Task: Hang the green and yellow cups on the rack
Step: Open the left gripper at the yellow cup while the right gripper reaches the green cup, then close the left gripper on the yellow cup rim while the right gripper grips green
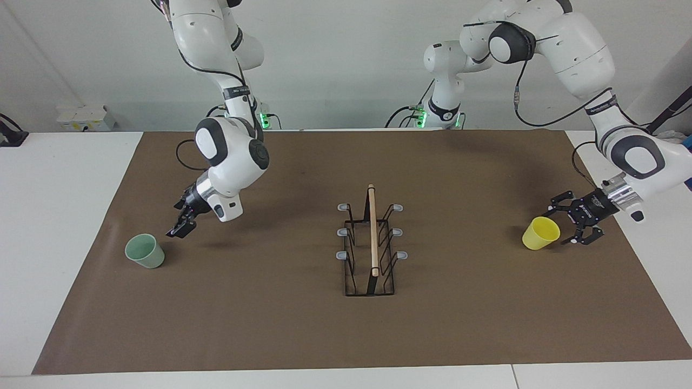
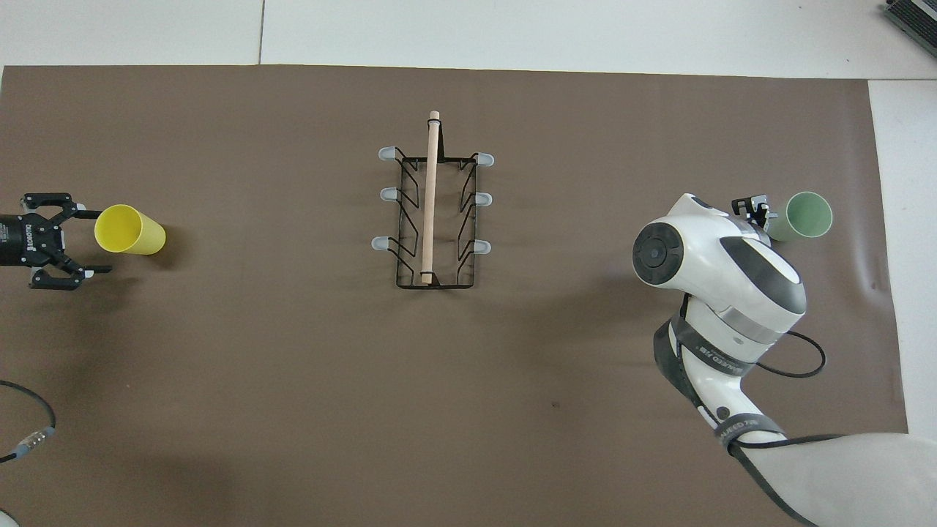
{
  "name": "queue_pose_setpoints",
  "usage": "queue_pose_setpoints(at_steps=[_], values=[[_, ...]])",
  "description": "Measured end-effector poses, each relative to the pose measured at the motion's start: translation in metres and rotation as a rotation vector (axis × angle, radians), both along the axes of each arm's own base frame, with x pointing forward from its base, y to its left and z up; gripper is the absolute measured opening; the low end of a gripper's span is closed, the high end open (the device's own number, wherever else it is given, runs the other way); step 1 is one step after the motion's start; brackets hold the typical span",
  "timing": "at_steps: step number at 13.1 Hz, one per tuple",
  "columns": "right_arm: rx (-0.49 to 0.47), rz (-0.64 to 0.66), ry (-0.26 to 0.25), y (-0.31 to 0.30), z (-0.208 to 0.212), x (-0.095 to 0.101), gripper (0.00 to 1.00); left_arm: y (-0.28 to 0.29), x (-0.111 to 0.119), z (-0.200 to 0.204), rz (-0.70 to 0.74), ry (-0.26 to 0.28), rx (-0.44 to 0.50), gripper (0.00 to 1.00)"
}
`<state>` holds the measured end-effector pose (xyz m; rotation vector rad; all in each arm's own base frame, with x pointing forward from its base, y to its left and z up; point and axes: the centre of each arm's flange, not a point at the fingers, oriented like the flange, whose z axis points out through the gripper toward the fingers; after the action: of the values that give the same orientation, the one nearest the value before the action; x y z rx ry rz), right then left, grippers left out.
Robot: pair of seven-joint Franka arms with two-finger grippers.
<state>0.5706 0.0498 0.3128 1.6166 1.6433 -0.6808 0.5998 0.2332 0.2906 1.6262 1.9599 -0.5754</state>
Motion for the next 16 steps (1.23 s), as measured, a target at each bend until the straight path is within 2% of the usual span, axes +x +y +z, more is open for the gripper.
queue_pose_setpoints(at_steps=[2, 4, 8, 13, 16], values=[[-0.032, 0.007, -0.030, 0.000, -0.017, 0.002, 1.00, -0.002, -0.003, -0.010, 0.043, -0.017, -0.023, 1.00], [-0.035, 0.025, -0.044, 0.002, -0.029, 0.004, 1.00, 0.000, -0.005, -0.014, 0.120, -0.049, -0.090, 1.00], [-0.055, 0.096, -0.072, 0.005, -0.042, 0.009, 1.00, 0.007, -0.023, -0.037, 0.227, -0.063, -0.189, 1.00], [-0.064, 0.109, -0.083, -0.009, -0.060, 0.013, 1.00, -0.003, -0.029, -0.050, 0.232, -0.097, -0.229, 1.00], [-0.083, 0.128, -0.096, -0.025, -0.067, 0.016, 1.00, -0.014, -0.026, -0.052, 0.186, -0.141, -0.232, 1.00]])
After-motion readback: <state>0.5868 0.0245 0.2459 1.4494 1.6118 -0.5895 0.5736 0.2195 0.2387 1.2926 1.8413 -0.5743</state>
